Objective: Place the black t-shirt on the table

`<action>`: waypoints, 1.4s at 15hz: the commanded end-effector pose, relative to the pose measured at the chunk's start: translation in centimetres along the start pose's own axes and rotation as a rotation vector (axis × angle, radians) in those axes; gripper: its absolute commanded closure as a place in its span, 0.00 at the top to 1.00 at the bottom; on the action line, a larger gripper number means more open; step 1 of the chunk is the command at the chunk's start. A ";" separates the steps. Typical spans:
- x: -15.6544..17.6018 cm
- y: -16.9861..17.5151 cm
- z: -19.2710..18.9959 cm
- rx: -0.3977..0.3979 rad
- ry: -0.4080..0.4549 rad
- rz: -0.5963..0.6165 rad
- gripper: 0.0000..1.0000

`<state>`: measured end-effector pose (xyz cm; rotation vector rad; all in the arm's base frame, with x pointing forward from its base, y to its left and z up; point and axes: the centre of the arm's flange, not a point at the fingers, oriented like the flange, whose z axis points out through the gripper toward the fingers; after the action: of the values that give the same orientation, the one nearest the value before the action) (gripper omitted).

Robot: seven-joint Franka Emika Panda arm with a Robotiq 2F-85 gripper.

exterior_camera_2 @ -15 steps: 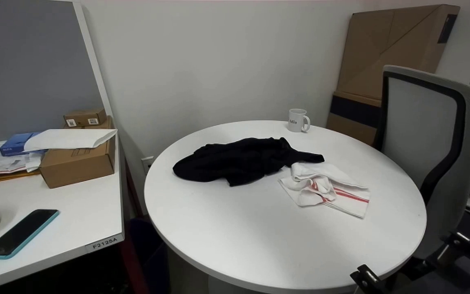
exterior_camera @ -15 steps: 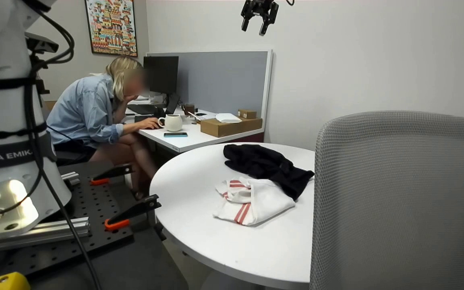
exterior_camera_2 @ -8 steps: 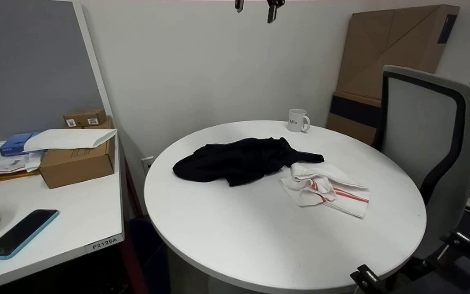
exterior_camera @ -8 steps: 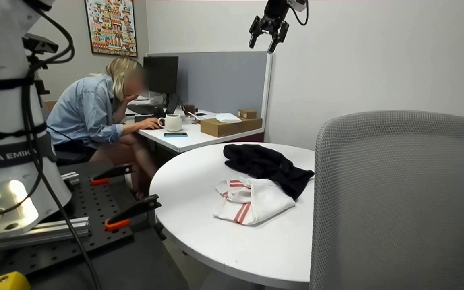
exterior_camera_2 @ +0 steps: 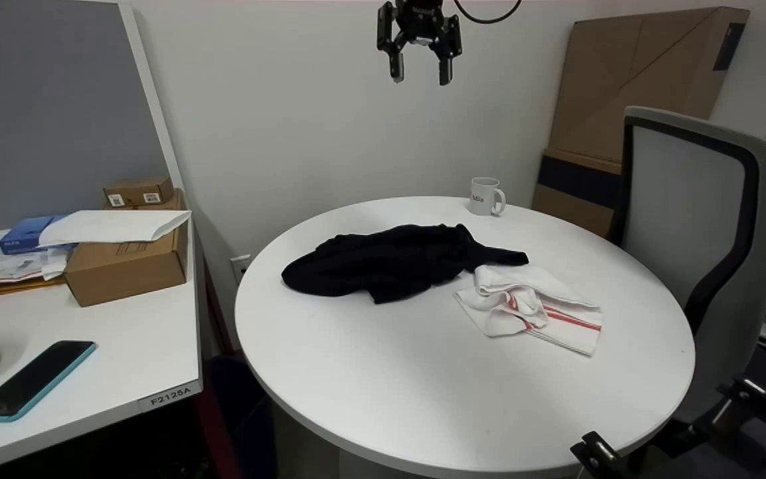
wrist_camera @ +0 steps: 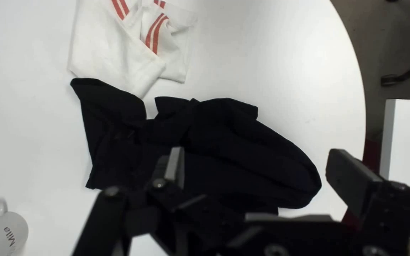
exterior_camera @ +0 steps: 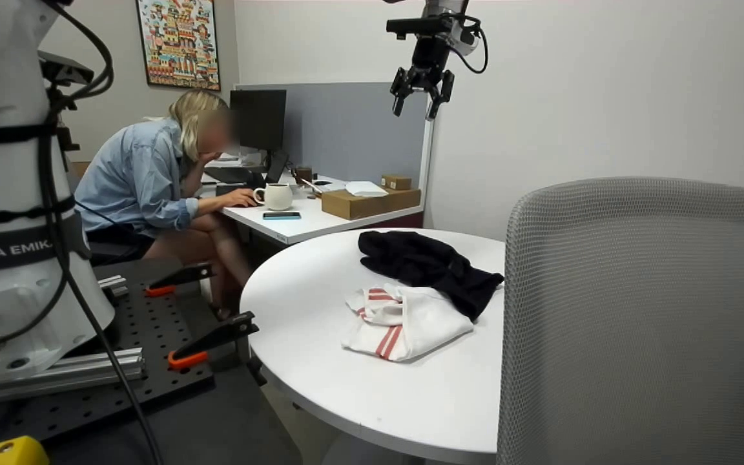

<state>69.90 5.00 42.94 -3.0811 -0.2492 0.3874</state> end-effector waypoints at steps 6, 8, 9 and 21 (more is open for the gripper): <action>-9.6 2.7 6.0 -0.117 0.029 0.060 1.00; -11.2 3.6 6.8 -0.104 0.050 0.093 1.00; -12.0 4.1 7.2 -0.094 0.059 0.107 1.00; -15.5 5.5 8.5 -0.131 0.126 0.115 1.00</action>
<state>53.81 -2.87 38.27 -3.2426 -0.0979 0.1851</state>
